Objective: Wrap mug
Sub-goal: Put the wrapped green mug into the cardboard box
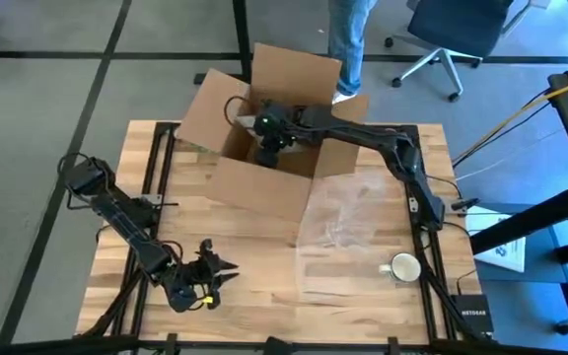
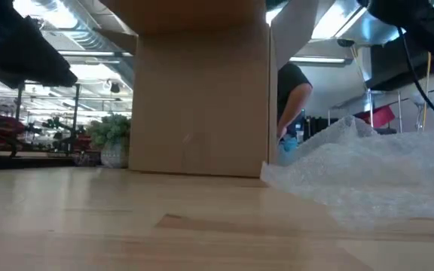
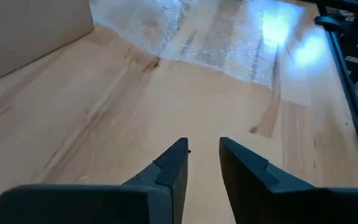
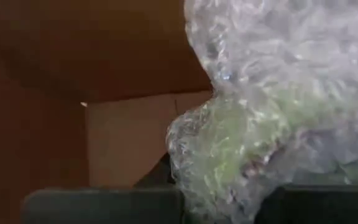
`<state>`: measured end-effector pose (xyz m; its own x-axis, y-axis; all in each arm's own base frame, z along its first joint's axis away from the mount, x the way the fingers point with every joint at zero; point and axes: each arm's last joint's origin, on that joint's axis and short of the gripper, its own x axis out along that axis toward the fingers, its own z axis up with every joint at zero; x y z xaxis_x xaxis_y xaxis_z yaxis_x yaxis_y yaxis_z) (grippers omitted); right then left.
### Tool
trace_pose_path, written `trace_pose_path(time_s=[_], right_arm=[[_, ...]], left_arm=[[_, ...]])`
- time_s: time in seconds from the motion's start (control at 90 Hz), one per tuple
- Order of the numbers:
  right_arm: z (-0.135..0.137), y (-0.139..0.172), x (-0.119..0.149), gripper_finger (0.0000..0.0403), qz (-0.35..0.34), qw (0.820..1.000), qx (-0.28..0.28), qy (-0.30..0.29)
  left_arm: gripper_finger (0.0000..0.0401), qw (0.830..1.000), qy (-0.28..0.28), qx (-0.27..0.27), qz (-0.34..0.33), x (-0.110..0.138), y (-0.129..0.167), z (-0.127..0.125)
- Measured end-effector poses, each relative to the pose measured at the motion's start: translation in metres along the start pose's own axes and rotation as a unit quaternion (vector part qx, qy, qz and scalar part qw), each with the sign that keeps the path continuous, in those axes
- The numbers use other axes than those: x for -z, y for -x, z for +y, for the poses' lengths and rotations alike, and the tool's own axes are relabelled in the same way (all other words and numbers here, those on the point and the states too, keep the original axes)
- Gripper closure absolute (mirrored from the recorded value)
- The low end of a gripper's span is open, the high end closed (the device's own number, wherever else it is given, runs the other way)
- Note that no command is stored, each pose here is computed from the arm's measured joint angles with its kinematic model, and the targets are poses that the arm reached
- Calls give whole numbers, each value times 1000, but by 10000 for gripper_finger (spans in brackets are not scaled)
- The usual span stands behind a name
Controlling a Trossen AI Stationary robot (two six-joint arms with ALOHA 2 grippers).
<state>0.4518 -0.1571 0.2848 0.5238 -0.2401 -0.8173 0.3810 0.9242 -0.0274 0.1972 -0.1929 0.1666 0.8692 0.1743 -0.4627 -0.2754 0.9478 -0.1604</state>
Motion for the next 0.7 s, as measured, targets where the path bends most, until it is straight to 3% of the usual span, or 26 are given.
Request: trace_pose_path(time_s=[0.444,0.589,0.7], right_arm=[[3,-57,32,371,25,998,-44,-42],[4,-65,40,321,35,995,-69,-55],[0,-59,33,261,12,990,-128,-61]], left_arm=[[326,1000,3,0,-1,0,0,0],[326,1000,3,0,-1,0,0,0],[326,1000,18,0,0,0,0,0]])
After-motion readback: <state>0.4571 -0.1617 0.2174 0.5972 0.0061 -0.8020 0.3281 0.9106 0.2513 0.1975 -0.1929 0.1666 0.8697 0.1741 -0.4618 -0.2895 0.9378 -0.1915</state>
